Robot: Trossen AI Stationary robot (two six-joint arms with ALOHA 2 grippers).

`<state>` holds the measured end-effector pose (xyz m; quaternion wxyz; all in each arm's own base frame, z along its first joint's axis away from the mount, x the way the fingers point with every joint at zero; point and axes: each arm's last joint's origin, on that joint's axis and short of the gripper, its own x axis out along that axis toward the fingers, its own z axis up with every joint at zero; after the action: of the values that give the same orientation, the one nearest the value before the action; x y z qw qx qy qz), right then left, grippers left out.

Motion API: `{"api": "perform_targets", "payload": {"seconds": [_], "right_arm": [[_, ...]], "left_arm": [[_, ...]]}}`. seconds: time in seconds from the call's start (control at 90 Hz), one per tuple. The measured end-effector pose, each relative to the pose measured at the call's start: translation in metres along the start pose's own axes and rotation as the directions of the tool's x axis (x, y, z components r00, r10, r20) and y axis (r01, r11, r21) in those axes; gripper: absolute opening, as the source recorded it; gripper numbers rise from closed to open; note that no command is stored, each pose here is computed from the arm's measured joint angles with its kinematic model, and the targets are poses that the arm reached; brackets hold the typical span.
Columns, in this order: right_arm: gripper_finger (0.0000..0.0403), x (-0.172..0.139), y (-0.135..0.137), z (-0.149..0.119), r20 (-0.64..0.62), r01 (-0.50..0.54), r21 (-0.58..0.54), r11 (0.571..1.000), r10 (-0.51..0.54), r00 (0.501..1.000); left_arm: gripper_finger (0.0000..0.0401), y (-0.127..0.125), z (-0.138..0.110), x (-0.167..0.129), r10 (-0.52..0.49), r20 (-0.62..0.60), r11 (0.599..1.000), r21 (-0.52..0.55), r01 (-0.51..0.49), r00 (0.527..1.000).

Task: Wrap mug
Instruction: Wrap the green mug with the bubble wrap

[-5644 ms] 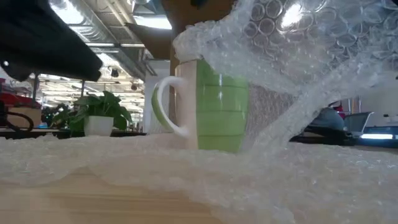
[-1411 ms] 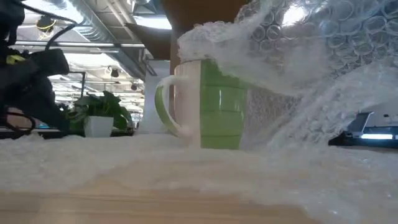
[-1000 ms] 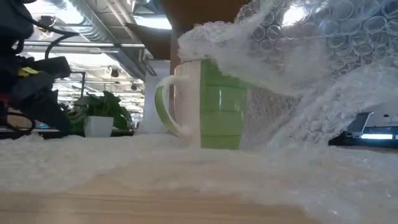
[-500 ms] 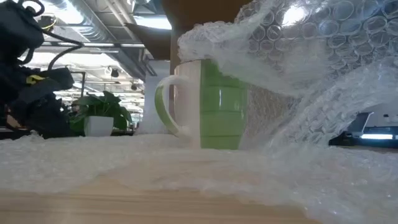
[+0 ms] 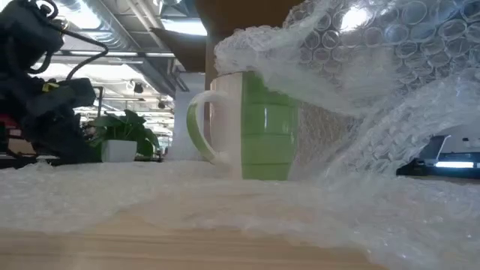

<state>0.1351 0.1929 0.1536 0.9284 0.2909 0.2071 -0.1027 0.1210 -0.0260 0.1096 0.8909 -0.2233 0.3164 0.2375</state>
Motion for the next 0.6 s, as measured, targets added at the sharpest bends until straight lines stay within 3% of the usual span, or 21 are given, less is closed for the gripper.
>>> {"api": "perform_targets", "payload": {"seconds": [0.078,0.244,0.389,0.6], "right_arm": [[0.0,0.0,0.0,0.0,0.0,0.0,0.0,1.0,0.0,1.0],[0.0,0.0,0.0,0.0,0.006,0.002,0.0,1.0,-0.002,1.0],[0.0,0.0,0.0,0.0,0.009,0.002,-0.001,1.0,-0.002,1.0],[0.0,0.0,0.0,0.0,0.01,0.003,-0.001,1.0,-0.003,1.0]], "left_arm": [[0.0008,0.0,0.0,0.001,-0.011,-0.021,1.0,0.008,0.011,1.0],[0.0001,-0.001,0.003,0.001,-0.026,-0.004,1.0,0.005,0.026,1.0],[0.0,-0.014,0.015,-0.001,-0.148,0.115,0.989,0.035,0.145,0.982],[0.0,-0.03,0.035,-0.009,-0.306,0.295,0.952,0.092,0.291,0.905]]}}
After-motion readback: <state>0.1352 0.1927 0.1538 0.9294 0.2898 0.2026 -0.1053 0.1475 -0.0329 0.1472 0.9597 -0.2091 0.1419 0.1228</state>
